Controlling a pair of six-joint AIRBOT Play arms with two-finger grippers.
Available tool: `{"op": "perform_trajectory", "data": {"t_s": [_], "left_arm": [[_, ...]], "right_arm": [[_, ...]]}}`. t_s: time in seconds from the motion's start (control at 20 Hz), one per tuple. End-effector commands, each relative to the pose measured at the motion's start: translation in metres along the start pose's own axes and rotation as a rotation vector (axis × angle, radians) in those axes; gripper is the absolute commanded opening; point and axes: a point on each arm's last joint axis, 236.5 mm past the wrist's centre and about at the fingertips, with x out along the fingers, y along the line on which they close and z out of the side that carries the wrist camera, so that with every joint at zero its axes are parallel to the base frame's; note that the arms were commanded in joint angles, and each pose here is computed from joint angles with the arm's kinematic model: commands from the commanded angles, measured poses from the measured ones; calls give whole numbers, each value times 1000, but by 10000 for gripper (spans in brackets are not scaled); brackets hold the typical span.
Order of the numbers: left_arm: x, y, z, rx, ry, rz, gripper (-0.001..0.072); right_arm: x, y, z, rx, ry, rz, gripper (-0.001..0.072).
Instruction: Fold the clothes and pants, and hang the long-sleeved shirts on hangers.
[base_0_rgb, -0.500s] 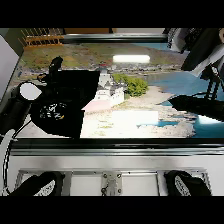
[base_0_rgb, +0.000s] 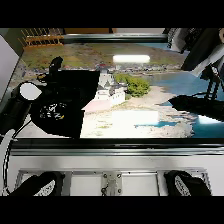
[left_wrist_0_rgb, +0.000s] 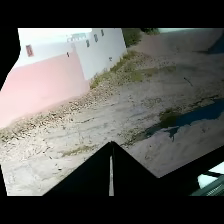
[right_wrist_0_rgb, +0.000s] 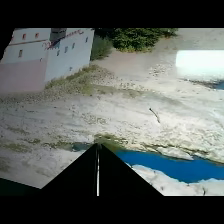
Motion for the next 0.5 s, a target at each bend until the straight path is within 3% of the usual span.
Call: {"op": "perform_trajectory", "data": {"t_s": [0.0, 0.05, 0.25, 0.45], "left_arm": [[-3, 17, 16, 66, -61, 63, 374], [-10, 39, 27, 92, -91, 140, 720], [-27, 168, 27, 120, -8, 497, 695], [4, 250, -6, 12, 127, 574, 695]], "right_arm": [[0, 0, 0, 0, -1, 1, 15], [0, 0, 0, -1, 0, 1, 15], [0, 0, 0, -1, -1, 0, 15], [0, 0, 0, 0, -1, 1, 15]]}}
